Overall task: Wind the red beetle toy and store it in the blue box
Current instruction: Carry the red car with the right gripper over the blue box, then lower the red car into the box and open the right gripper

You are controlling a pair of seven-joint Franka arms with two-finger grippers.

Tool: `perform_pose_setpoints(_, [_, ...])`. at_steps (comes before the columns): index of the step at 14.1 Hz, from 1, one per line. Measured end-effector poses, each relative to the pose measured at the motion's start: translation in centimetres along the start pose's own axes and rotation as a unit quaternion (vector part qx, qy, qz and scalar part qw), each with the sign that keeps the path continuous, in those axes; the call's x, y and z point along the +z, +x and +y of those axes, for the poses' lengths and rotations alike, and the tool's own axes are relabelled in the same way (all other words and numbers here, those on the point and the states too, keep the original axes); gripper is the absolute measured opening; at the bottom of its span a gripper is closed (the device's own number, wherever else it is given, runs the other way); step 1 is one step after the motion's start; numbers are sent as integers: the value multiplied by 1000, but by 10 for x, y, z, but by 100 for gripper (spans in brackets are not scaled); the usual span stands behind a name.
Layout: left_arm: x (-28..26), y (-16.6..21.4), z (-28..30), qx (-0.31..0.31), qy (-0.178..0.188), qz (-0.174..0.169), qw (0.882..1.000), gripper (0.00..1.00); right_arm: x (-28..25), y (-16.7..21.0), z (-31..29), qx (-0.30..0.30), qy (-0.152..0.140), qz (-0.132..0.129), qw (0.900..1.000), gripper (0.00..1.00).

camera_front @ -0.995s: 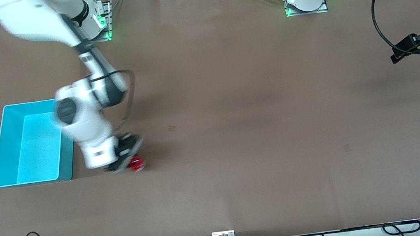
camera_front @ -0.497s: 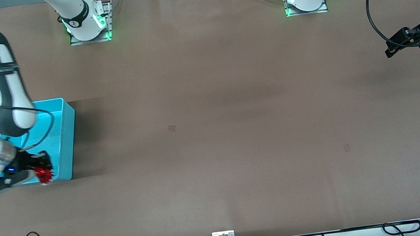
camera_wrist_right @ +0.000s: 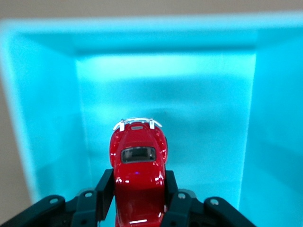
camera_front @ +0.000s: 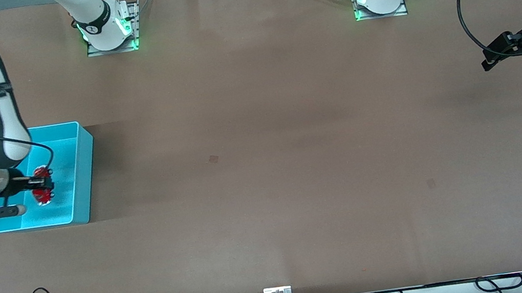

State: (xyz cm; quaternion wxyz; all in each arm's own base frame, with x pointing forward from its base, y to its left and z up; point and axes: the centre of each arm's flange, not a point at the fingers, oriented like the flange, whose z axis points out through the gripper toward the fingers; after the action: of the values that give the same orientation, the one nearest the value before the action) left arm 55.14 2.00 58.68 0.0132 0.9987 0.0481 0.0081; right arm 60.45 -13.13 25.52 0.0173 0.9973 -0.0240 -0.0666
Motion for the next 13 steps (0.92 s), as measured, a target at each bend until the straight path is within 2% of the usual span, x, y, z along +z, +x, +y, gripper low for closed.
perform_pose_setpoints(4, [-2,0,2,3,0,2,1000,100,53,-12,8,8,-21,-9,1000,47])
perform_pose_setpoints(7, [0,-4,9,10,1,-12,1000,100,64,-16,10,9,-25,-10,1000,48])
perform_pose_setpoints(8, [1,-6,11,11,1,-19,1000,100,62,-16,10,10,-25,-9,1000,52])
perform_pose_setpoints(11, [1,-7,9,10,2,-23,1000,100,42,-12,8,8,-21,10,1000,82])
perform_pose_setpoints(13, [1,-7,9,9,2,-22,1000,100,1,-5,4,-11,-25,25,999,100])
